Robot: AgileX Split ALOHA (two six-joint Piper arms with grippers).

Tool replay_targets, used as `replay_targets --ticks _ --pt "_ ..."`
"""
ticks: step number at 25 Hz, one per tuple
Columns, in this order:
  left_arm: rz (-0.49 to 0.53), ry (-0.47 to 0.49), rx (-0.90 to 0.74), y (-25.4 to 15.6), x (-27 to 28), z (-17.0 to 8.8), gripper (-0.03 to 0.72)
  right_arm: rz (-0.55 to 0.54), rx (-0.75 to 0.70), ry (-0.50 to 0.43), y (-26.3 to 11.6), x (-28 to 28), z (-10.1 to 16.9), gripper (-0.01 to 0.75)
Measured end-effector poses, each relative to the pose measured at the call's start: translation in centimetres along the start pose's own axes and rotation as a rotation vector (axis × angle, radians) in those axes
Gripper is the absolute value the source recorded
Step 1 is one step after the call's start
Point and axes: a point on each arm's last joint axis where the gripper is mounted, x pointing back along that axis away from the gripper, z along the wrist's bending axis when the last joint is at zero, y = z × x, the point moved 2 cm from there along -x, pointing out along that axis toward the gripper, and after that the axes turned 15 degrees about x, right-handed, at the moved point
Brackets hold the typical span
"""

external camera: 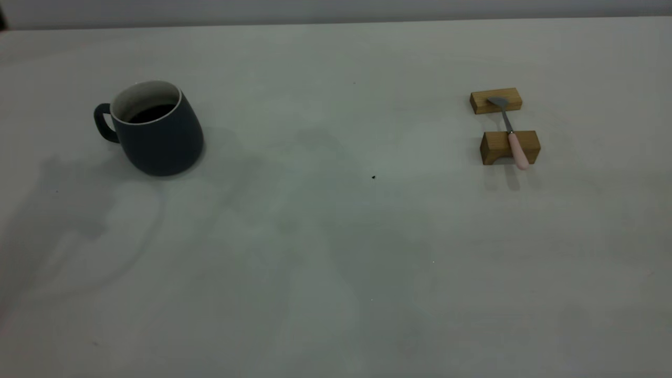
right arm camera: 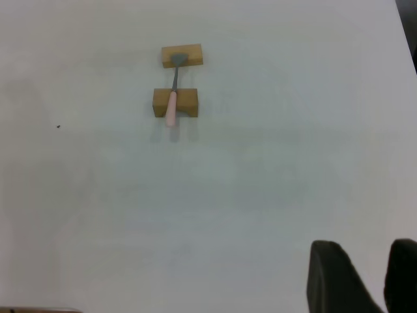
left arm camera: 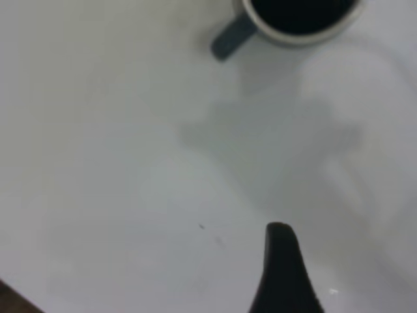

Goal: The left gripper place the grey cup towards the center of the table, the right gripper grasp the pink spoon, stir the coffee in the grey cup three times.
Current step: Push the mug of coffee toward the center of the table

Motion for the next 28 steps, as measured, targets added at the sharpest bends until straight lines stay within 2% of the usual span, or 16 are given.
replay_targets --ticks 5,10,13,21,28 --pt "0.078 -0.006 -0.198 2.9 -5.1 0.9 0.586 0.000 0.000 0.000 0.0 0.0 0.0 0.237" --pt "0.162 0.026 -0.440 4.7 -9.2 0.1 0.586 0.000 0.000 0.000 0.0 0.0 0.0 0.237" --pt "0.187 0.039 -0.524 5.1 -11.2 -0.3 0.586 0.000 0.000 0.000 0.0 0.0 0.0 0.237" --pt "0.167 0.083 -0.664 5.6 -14.9 -0.2 0.586 0.000 0.000 0.000 0.0 0.0 0.0 0.237" --pt "0.134 0.098 -0.706 5.9 -16.8 -0.4 0.573 0.000 0.000 0.000 0.0 0.0 0.0 0.237"
